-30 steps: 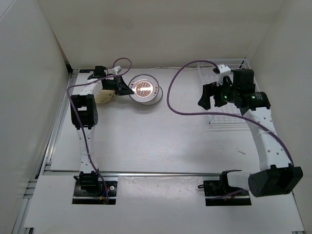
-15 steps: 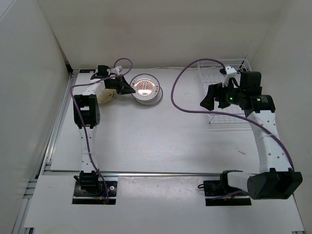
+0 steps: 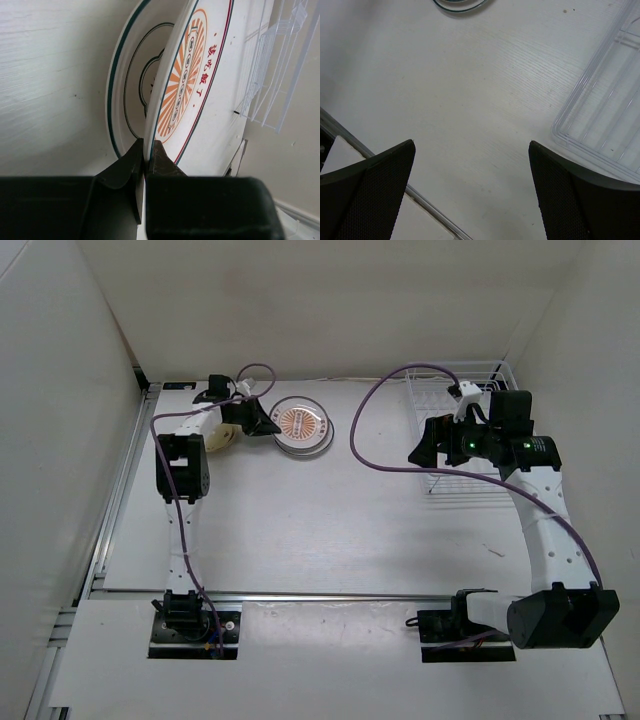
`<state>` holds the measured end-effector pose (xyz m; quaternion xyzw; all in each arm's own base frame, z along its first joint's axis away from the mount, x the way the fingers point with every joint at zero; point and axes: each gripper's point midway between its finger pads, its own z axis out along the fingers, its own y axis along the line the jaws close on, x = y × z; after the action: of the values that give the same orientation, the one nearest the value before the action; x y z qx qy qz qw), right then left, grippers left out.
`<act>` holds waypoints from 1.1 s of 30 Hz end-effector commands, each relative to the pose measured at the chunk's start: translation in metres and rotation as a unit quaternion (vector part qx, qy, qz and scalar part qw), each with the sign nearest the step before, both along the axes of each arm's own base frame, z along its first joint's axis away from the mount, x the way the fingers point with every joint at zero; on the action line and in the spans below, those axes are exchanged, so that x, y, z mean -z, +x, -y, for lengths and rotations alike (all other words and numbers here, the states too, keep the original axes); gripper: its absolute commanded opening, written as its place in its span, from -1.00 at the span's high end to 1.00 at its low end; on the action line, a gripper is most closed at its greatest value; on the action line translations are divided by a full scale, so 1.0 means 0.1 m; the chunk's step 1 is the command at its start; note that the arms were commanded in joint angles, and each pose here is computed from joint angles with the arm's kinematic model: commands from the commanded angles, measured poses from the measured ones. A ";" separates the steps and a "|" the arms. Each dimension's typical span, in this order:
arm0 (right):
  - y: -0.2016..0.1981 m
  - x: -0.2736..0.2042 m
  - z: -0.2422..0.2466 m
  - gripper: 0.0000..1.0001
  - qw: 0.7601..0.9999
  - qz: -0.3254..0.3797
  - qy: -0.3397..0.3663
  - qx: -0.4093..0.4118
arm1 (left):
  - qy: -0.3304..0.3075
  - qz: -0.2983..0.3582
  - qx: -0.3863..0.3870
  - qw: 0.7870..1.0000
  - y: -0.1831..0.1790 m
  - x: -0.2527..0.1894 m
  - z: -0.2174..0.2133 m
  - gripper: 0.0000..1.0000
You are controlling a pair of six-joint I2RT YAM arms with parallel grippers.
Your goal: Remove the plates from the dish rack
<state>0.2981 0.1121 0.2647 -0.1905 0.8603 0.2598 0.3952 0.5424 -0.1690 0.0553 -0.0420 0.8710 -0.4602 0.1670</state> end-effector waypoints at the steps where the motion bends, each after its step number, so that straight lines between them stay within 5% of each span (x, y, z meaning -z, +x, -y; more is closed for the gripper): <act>1: -0.04 -0.12 -0.04 -0.94 1.000 0.018 0.013 -0.010 | -0.010 0.024 0.016 1.000 0.04 -0.15 0.17 0.77; 8: -0.07 -0.11 -0.05 -0.94 1.000 0.018 0.016 -0.013 | -0.010 0.019 0.016 1.000 0.02 -0.13 0.17 0.53; 10: -0.07 -0.11 -0.05 -0.94 1.000 0.018 0.016 -0.013 | -0.006 0.019 0.014 1.000 0.03 -0.11 0.16 0.14; 16: -0.12 -0.10 -0.04 -0.94 1.000 0.014 0.021 -0.010 | 0.001 0.033 0.016 0.999 0.01 -0.19 0.15 -0.44; 33: -0.26 -0.07 -0.02 -0.94 0.999 0.009 0.040 -0.006 | 0.140 0.107 -0.003 0.984 0.11 -0.45 0.11 -0.78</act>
<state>0.2783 0.1118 0.2662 -0.1797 0.8536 0.2814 0.3999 0.5418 -0.1888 0.0570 0.0005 0.8979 -0.3919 0.2005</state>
